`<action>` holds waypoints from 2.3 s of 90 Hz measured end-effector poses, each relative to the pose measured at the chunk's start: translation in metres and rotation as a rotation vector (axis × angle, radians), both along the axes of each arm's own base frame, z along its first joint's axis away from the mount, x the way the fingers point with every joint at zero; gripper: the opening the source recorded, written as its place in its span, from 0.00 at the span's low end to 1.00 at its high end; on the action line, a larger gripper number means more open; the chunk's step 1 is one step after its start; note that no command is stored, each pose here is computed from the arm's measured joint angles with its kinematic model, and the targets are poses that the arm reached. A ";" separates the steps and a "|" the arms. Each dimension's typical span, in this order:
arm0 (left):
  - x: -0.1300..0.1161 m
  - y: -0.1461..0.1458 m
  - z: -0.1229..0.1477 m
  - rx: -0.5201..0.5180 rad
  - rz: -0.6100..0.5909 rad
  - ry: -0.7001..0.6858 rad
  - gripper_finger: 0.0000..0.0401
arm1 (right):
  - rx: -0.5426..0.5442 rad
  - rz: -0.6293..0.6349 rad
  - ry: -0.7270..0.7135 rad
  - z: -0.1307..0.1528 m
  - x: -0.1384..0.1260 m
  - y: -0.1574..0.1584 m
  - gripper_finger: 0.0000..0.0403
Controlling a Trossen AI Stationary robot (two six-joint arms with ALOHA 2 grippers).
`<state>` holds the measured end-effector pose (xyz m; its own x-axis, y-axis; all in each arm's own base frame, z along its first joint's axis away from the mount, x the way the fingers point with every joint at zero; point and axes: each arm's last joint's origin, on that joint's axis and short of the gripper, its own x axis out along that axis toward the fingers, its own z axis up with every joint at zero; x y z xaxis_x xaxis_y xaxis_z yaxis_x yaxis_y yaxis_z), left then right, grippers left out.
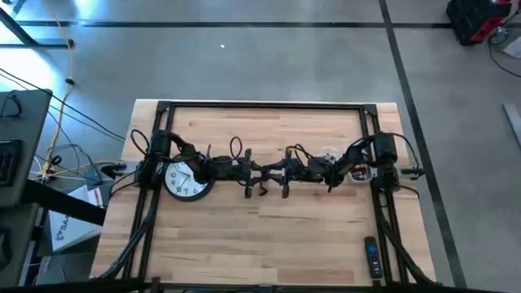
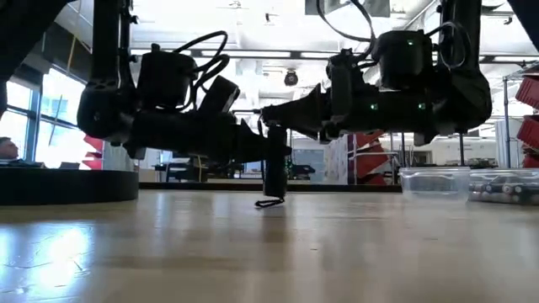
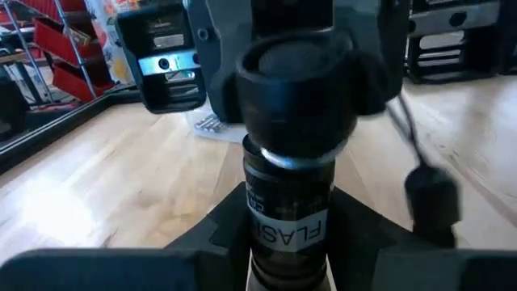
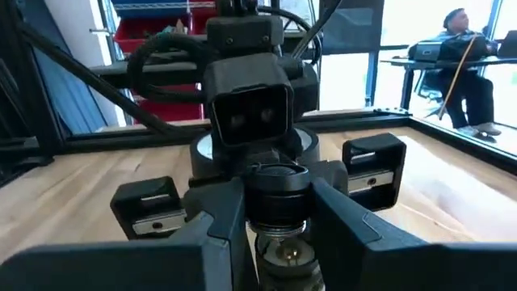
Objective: Insert battery
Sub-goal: Close the black flashlight lid
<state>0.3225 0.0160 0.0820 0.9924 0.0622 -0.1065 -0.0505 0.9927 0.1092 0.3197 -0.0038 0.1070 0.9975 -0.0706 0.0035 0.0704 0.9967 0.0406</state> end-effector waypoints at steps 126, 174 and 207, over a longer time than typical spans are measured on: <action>0.000 0.006 -0.002 -0.009 0.040 0.024 0.24 | -0.088 -0.137 0.153 -0.013 0.000 0.006 0.30; 0.000 0.006 -0.002 -0.009 0.040 0.027 0.24 | -0.082 -0.117 0.183 0.004 -0.002 0.011 0.40; -0.001 0.006 -0.002 -0.010 0.041 0.029 0.24 | -0.158 -0.093 0.333 0.021 -0.011 0.012 0.40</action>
<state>0.3219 0.0221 0.0795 0.9854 0.1018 -0.1362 -0.0884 0.9909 0.1015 0.3088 0.0083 0.1277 0.9352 -0.1855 -0.3017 0.1446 0.9776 -0.1530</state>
